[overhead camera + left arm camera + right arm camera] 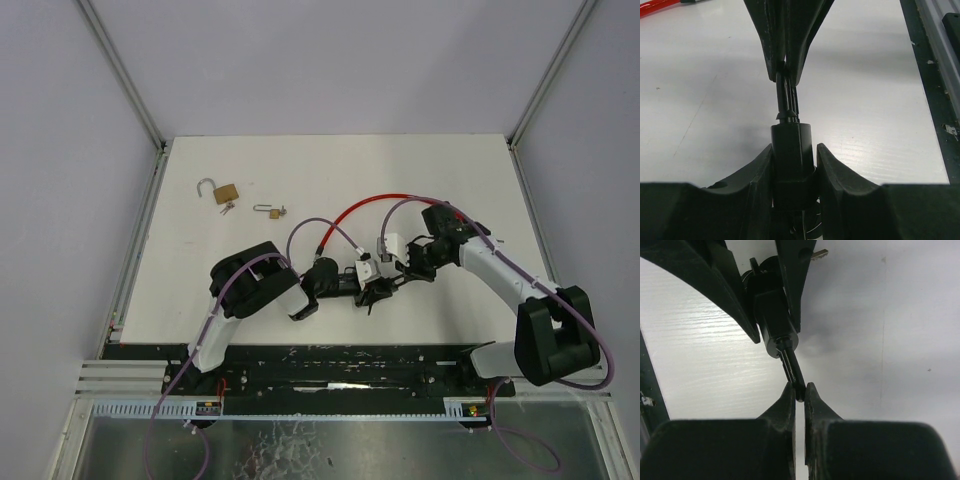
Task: Lock with the key
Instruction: Lock the lock.
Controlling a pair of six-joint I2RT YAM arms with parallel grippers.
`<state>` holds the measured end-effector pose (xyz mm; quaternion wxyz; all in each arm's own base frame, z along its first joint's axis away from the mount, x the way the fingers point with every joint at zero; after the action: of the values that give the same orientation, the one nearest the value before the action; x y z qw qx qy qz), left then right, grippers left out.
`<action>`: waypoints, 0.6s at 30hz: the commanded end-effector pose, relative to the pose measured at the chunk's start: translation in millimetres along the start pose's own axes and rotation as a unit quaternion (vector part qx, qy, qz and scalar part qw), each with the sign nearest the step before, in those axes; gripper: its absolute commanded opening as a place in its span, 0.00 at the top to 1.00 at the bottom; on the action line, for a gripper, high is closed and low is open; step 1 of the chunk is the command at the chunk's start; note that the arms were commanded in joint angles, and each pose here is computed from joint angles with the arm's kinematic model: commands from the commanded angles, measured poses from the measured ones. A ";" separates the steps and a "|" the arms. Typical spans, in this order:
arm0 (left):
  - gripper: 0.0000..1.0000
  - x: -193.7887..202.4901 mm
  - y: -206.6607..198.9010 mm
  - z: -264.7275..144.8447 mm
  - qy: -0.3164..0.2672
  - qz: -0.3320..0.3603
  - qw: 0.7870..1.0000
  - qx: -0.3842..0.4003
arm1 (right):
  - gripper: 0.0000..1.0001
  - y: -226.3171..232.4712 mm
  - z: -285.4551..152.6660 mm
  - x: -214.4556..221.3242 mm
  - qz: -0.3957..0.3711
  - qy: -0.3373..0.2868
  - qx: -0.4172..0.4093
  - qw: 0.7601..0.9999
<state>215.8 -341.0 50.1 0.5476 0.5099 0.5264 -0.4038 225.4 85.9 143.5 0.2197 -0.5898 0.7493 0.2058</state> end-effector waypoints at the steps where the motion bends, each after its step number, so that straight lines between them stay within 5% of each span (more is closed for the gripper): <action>1: 1.00 -28.9 -10.2 31.1 -0.070 0.090 0.993 0.022 | 1.00 71.9 43.9 -48.0 0.014 -0.251 -0.340 0.906; 12: 1.00 -29.6 -10.7 30.3 -0.076 0.101 0.992 0.030 | 1.00 79.2 54.9 -37.8 0.026 -0.298 -0.410 0.862; 18: 1.00 -27.4 -10.4 30.5 -0.070 0.101 0.992 0.029 | 1.00 65.1 44.9 -27.7 0.017 -0.356 -0.346 0.868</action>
<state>175.3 -347.7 46.0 0.4907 0.6199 0.3922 -0.4702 179.4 96.7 108.6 0.0056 -0.6328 0.5763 0.5171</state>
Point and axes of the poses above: each gripper's point midway between its finger pads, its own z axis out along the fingers, its own y axis along the line the jaws close on, x = y × z, the point moved 10 cm from there along -z, back along the fingers, and after that the axes turned 10 degrees about z, right-handed, at the moved point
